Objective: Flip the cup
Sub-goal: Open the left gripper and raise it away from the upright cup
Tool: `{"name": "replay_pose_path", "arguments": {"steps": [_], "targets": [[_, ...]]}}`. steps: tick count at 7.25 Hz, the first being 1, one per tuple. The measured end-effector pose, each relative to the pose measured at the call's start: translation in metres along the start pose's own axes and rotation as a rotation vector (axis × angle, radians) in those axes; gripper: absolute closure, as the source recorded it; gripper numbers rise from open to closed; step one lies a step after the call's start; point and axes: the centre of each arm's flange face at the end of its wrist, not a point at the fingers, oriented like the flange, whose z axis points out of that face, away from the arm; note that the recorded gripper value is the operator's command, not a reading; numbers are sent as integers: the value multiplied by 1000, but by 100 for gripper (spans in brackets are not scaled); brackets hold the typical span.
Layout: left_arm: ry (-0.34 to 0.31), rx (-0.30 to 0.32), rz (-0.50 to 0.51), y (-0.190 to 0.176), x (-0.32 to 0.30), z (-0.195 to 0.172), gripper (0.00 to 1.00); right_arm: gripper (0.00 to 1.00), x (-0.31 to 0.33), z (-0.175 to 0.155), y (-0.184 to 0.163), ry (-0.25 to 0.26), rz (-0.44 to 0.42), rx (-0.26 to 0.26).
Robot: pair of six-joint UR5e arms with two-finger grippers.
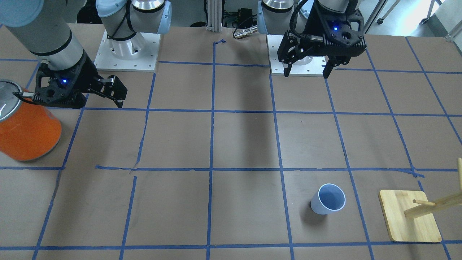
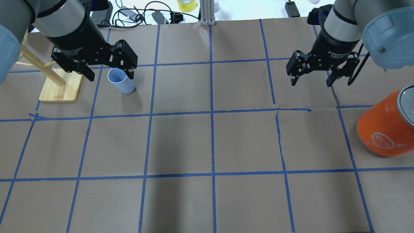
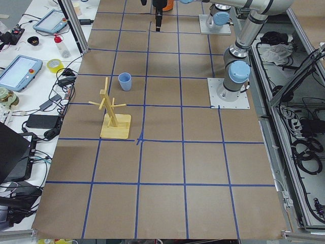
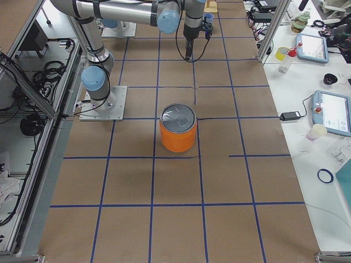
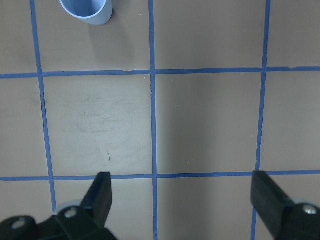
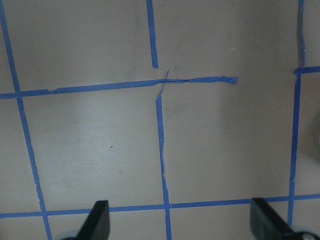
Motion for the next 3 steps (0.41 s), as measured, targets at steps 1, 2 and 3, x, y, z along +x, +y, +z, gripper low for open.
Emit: {"name": "replay_pose_path", "arguments": {"steps": [1,2,3], "targets": [[-6,1,0,2,-1,-2,0,0,0,2,-1,-2,0,-3],[-17,1,1,4,-2,-4,0,0,0,3,-2,-4,2,-6],[-24,0,2,6,-3,-5,0,0,0,4,-2,-5,2,-7]]}}
